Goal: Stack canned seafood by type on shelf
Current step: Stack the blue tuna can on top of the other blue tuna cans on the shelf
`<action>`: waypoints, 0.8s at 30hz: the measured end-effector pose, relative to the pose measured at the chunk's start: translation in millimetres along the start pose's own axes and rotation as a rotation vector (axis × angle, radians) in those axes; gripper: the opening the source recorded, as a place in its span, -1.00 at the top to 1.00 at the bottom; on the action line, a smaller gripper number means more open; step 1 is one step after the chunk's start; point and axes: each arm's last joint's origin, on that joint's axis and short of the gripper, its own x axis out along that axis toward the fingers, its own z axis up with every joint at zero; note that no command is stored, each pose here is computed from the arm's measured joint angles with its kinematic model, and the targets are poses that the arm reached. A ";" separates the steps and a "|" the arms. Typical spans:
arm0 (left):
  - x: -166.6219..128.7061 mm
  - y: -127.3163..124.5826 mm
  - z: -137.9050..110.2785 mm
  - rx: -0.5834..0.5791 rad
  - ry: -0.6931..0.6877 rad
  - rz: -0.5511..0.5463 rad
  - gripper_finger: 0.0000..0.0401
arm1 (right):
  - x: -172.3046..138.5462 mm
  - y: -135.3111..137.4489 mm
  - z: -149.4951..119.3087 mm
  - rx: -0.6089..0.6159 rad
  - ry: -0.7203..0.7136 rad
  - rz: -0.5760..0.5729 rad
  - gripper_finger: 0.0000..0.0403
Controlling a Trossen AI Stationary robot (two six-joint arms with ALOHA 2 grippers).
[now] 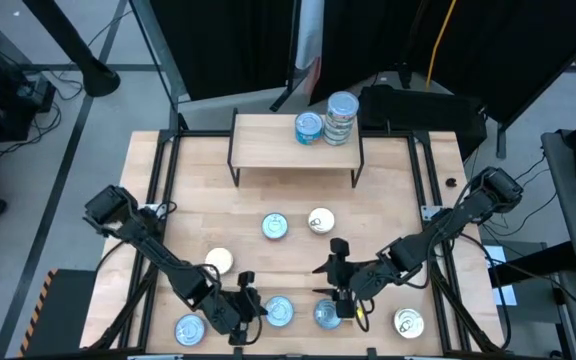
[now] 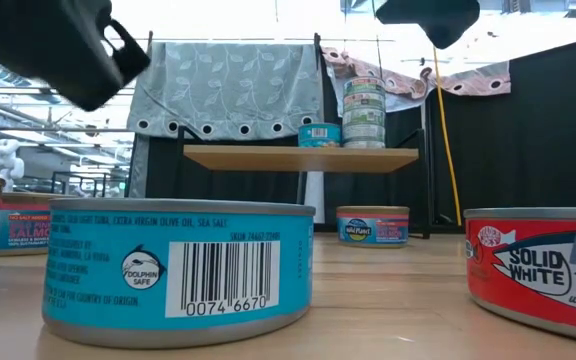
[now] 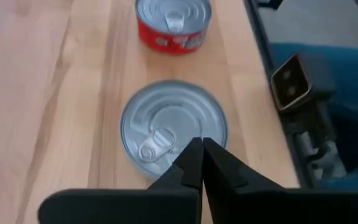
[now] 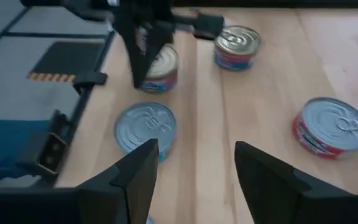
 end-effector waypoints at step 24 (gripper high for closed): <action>24.3 9.7 -29.5 -0.031 0.148 0.132 0.99 | 61.8 22.7 -36.5 -0.179 0.018 0.125 -0.01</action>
